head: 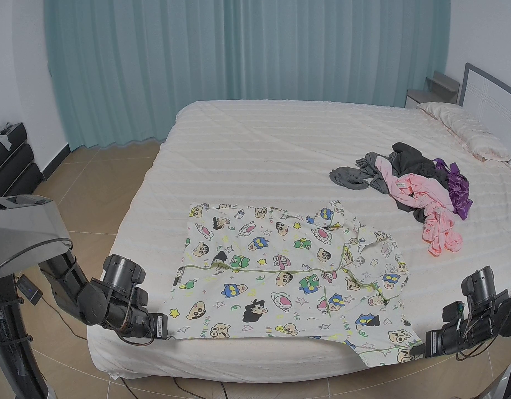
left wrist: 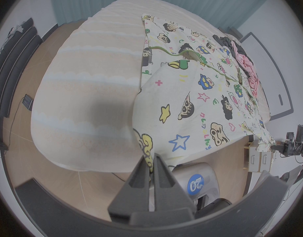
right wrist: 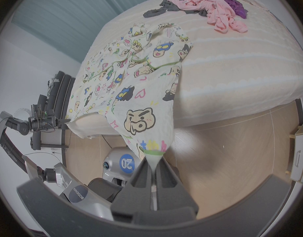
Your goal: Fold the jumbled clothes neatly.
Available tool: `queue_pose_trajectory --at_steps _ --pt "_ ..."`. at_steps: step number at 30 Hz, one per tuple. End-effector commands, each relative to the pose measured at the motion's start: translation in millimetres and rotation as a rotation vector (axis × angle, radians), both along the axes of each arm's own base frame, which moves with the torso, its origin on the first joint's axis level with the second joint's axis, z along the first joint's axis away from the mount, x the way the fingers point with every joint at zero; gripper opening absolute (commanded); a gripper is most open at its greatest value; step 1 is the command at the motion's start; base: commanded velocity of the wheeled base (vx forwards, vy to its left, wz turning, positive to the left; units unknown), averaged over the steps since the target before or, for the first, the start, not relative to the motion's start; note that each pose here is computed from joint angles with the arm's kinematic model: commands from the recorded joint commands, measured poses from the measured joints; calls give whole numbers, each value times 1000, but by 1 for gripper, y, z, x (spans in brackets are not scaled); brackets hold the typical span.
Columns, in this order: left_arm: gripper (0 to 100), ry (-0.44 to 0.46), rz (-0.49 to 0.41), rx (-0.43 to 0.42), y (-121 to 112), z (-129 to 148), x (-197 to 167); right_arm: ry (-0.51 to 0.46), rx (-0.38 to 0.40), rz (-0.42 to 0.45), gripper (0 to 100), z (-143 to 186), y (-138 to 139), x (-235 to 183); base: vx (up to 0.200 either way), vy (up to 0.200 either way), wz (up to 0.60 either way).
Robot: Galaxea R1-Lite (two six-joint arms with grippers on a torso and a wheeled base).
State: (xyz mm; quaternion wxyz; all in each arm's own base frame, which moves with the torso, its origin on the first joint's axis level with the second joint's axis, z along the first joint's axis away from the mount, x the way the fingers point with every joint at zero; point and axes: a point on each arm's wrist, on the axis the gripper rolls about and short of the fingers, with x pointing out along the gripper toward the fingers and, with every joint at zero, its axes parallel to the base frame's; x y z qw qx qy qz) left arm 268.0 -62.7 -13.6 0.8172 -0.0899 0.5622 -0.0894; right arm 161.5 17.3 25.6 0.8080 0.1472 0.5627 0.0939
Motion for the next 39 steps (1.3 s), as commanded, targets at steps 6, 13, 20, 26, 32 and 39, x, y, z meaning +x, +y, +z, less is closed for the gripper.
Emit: queue_pose_trajectory --at_steps 6,13,20,26,32,39 --pt "100 31 -4 7 2 -3 -9 67 -11 57 100 -11 6 -5 0 0 0" --pt "100 9 39 -12 10 4 -8 -8 2 27 100 -3 4 5 0 0 0" --pt "100 -99 166 -245 36 51 -6 -178 125 -134 100 28 6 51 0 0 0" --pt "100 -117 281 -394 39 73 -3 -205 250 -271 100 41 18 94 0 0 0" --pt "100 -97 279 -436 37 73 0 -282 378 -417 100 28 26 135 133 0 0" --pt "100 -61 283 -429 37 63 -1 -380 410 -575 100 5 40 191 200 0 0"
